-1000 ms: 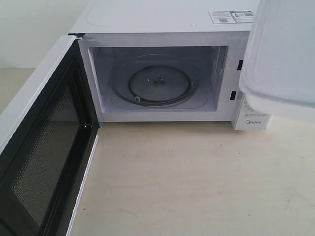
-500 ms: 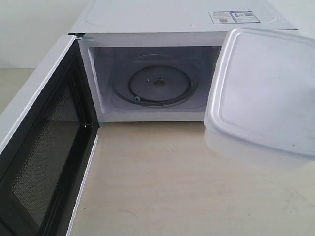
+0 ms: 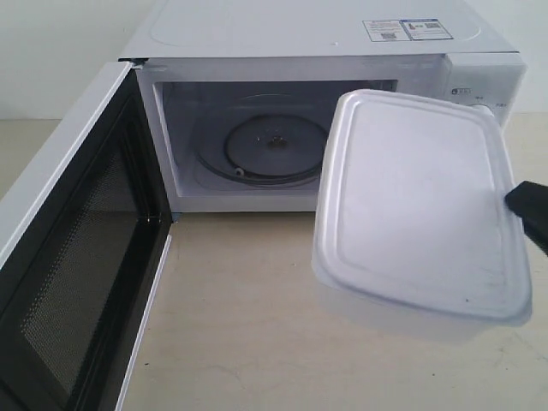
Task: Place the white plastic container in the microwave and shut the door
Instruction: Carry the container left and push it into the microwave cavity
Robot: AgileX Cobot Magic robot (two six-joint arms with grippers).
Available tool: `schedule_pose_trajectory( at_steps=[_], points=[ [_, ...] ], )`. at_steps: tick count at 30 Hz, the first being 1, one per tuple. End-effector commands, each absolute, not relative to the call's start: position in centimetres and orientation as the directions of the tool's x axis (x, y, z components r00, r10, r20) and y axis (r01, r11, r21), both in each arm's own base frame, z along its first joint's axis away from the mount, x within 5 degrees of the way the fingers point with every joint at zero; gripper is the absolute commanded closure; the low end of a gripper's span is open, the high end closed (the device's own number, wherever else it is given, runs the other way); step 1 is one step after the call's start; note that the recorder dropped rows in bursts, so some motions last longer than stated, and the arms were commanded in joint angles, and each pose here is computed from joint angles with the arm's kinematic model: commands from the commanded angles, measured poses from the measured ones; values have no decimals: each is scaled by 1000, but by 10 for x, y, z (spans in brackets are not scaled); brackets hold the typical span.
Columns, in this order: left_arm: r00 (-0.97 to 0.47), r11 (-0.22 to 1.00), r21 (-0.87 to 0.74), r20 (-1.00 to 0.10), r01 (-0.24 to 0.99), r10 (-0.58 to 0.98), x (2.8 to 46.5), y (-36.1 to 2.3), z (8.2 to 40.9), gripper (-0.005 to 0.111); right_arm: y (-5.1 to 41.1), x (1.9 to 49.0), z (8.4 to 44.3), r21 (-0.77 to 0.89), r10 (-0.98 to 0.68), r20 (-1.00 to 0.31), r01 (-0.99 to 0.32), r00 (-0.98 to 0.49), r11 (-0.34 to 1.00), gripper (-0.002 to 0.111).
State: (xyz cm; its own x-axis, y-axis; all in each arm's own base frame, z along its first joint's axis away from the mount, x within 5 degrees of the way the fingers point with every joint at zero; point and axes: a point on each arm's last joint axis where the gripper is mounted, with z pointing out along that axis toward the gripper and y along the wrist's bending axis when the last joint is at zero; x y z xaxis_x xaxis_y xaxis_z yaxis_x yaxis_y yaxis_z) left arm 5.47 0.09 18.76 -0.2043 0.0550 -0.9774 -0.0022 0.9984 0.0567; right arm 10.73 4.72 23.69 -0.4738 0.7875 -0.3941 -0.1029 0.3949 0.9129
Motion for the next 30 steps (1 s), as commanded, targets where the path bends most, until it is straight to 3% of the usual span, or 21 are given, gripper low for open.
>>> schedule_pose_trajectory(
  at_steps=[1, 12, 18, 25, 30],
  points=[
    [-199, 999, 40, -979, 4, 40, 55, 0, 187, 102, 57, 117, 228, 915, 729, -372, -94, -574, 393, 108],
    [-199, 999, 40, -979, 4, 40, 55, 0, 187, 102, 71, 141, 214, 919, 658, -363, -138, -660, 370, 108],
    [-199, 999, 40, -979, 4, 40, 55, 0, 187, 102, 91, 160, 226, 934, 656, -353, -207, -667, 292, 108],
    [-199, 999, 40, -979, 4, 40, 55, 0, 187, 102, 148, 150, 206, 916, 697, -400, -238, -595, 324, 108],
    [-199, 999, 40, -979, 4, 40, 55, 0, 187, 102, 158, 153, 192, 930, 744, -368, -231, -558, 287, 108]
  ],
)
